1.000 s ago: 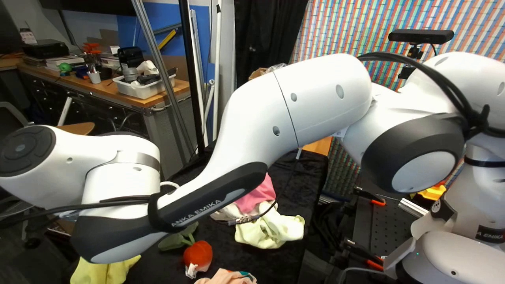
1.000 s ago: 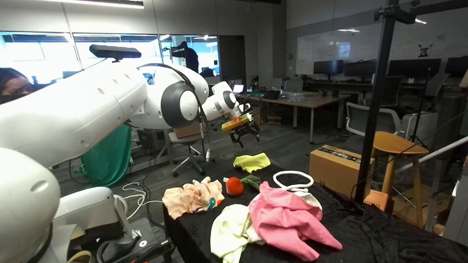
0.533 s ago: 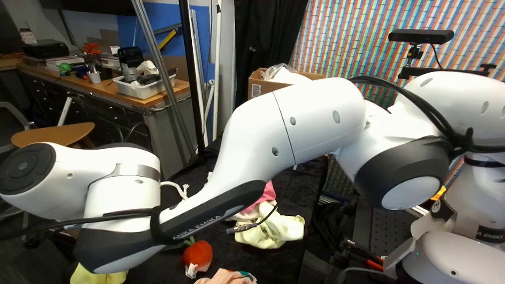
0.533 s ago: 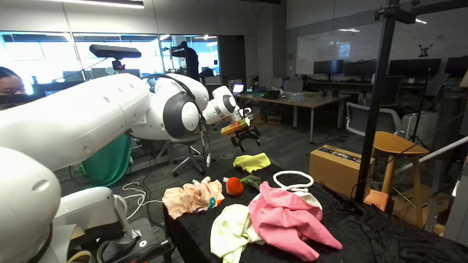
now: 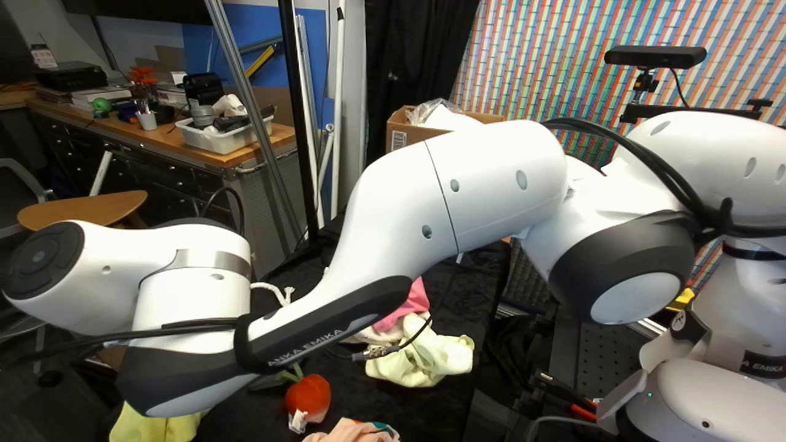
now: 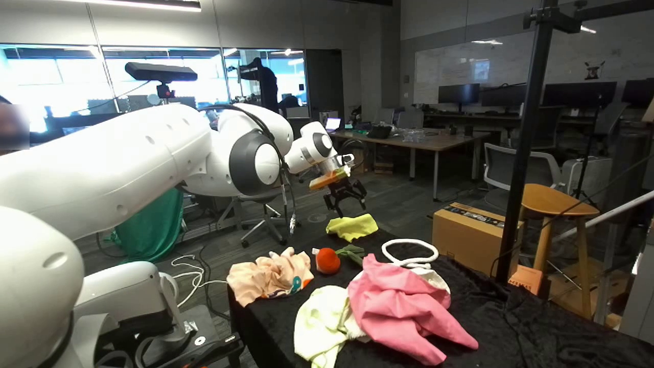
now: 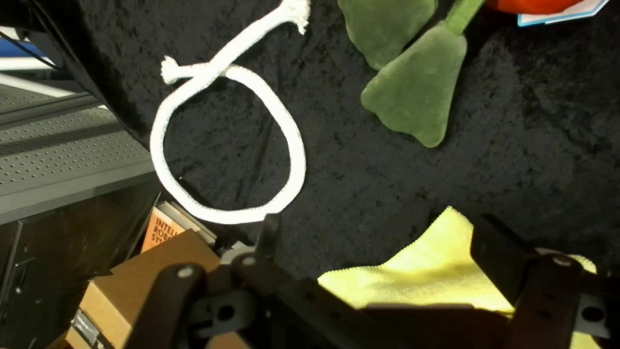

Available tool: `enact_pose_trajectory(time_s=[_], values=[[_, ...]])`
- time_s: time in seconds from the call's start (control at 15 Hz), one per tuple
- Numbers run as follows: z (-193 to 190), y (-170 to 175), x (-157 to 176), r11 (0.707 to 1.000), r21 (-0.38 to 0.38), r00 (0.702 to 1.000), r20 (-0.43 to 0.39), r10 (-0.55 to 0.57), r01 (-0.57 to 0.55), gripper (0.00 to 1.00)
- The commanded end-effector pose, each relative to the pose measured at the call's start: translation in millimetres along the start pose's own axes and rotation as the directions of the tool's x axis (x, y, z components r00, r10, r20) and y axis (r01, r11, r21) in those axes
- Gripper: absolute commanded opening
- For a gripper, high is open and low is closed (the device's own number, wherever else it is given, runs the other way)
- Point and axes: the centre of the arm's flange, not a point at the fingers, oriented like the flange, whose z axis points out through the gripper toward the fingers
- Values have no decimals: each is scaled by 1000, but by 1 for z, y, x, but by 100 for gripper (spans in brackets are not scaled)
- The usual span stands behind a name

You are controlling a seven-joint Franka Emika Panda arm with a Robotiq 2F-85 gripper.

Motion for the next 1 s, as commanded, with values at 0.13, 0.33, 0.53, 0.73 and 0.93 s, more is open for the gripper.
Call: enact_pose_trajectory(time_s=[0.13,0.33,0.53,0.73,0.93], values=[[-5,21,9,1000,30,1000,31,3,-4,100],[-4,32,5,999,37,999,28,18,-19,100],[-6,46,-4,998,49,999,29,25,-26,100],[-6,67,-18,999,35,999,14,37,-37,100],[-5,85,-31,999,24,999,-2,45,-45,100]])
